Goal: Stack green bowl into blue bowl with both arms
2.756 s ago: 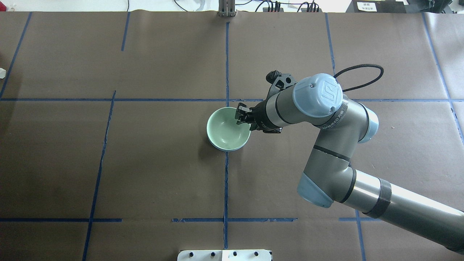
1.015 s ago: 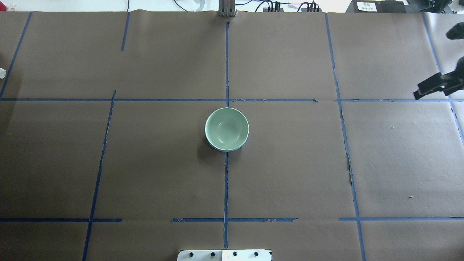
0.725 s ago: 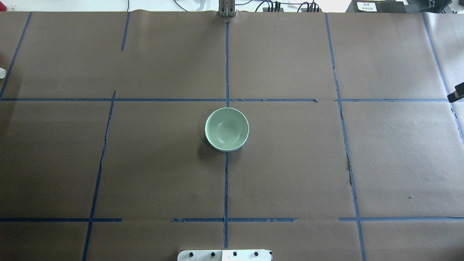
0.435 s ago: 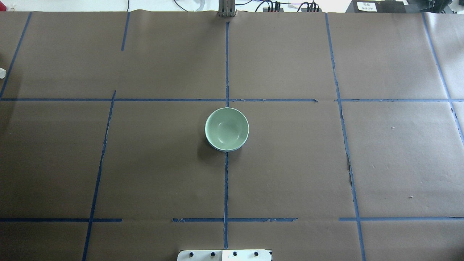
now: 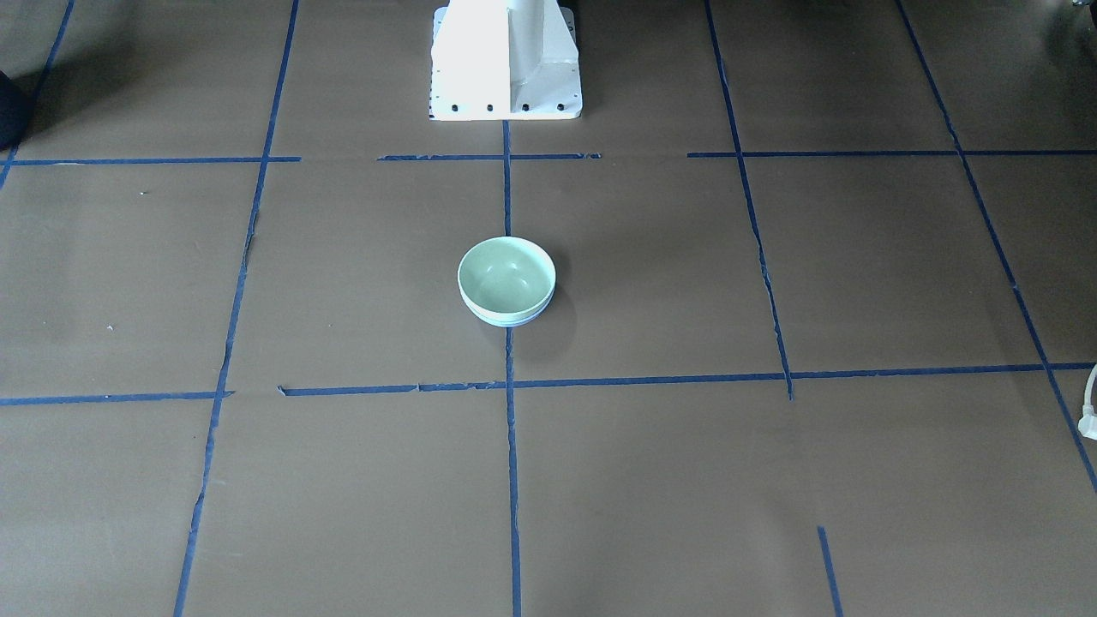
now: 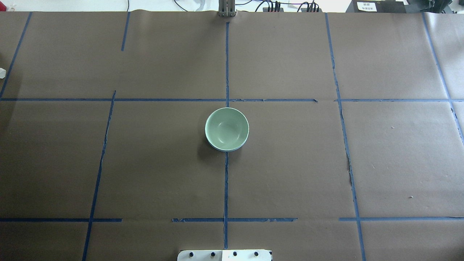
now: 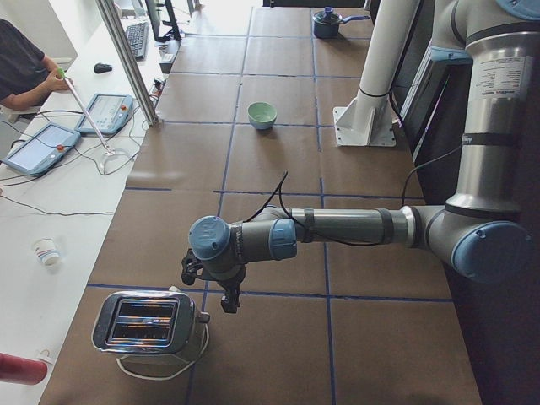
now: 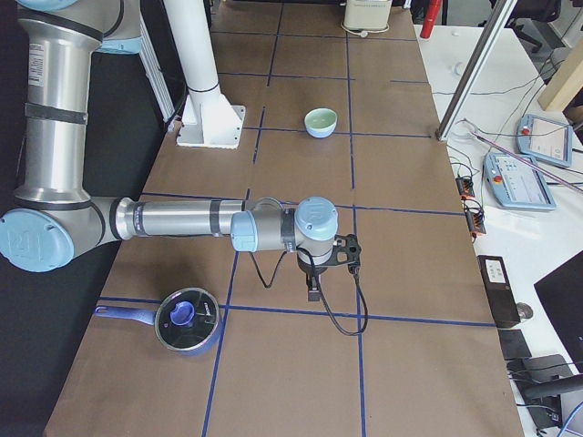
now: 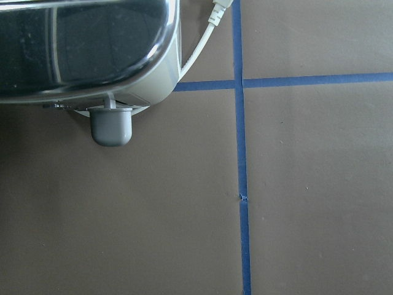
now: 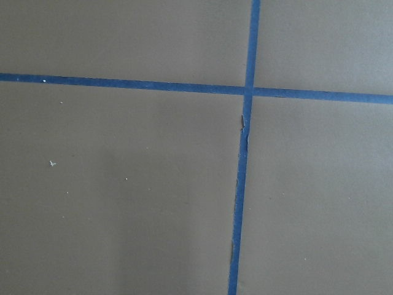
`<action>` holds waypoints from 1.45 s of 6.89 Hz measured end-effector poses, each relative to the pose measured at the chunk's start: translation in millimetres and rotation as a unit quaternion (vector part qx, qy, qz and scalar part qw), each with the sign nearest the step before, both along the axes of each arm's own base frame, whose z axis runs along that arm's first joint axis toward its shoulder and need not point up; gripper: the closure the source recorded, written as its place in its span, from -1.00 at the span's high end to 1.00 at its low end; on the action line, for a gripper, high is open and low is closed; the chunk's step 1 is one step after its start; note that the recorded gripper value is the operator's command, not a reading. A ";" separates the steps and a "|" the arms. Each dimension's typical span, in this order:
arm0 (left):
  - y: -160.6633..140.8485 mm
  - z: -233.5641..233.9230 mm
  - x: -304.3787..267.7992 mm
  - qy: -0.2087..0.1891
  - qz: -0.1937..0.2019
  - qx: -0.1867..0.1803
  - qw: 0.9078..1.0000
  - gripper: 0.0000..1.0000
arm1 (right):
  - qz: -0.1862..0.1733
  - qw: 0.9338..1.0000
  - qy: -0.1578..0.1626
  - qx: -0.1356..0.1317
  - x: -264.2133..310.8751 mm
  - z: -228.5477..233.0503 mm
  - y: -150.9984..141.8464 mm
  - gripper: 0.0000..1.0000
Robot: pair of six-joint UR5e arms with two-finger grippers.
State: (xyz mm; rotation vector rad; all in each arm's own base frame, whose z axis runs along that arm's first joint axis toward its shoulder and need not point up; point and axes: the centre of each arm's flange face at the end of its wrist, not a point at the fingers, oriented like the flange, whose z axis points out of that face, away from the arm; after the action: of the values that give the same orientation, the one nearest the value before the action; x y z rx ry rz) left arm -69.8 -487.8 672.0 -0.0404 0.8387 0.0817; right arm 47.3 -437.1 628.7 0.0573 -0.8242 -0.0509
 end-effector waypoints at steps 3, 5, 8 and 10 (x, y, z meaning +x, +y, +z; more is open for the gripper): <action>0.0 1.5 -0.1 -0.001 0.000 0.002 1.000 1.00 | 0.006 1.000 -0.006 -0.004 12.4 11.8 7.0 1.00; -0.6 1.3 -0.2 -0.001 0.000 0.006 1.000 1.00 | 0.009 1.000 -0.007 -0.008 14.8 15.0 8.9 1.00; 0.1 2.6 -0.3 -0.002 0.001 0.006 1.000 1.00 | 0.014 1.000 -0.005 -0.020 19.0 26.4 12.0 1.00; 0.2 3.0 -0.3 -0.002 0.001 0.005 1.000 1.00 | 0.018 1.000 -0.005 -0.025 21.1 30.2 13.0 1.00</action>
State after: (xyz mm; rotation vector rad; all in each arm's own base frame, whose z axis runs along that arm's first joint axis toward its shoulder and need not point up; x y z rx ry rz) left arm -70.1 -487.6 674.9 -0.0309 0.8336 0.0874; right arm 68.3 -424.1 658.9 0.0258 -0.8336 0.0038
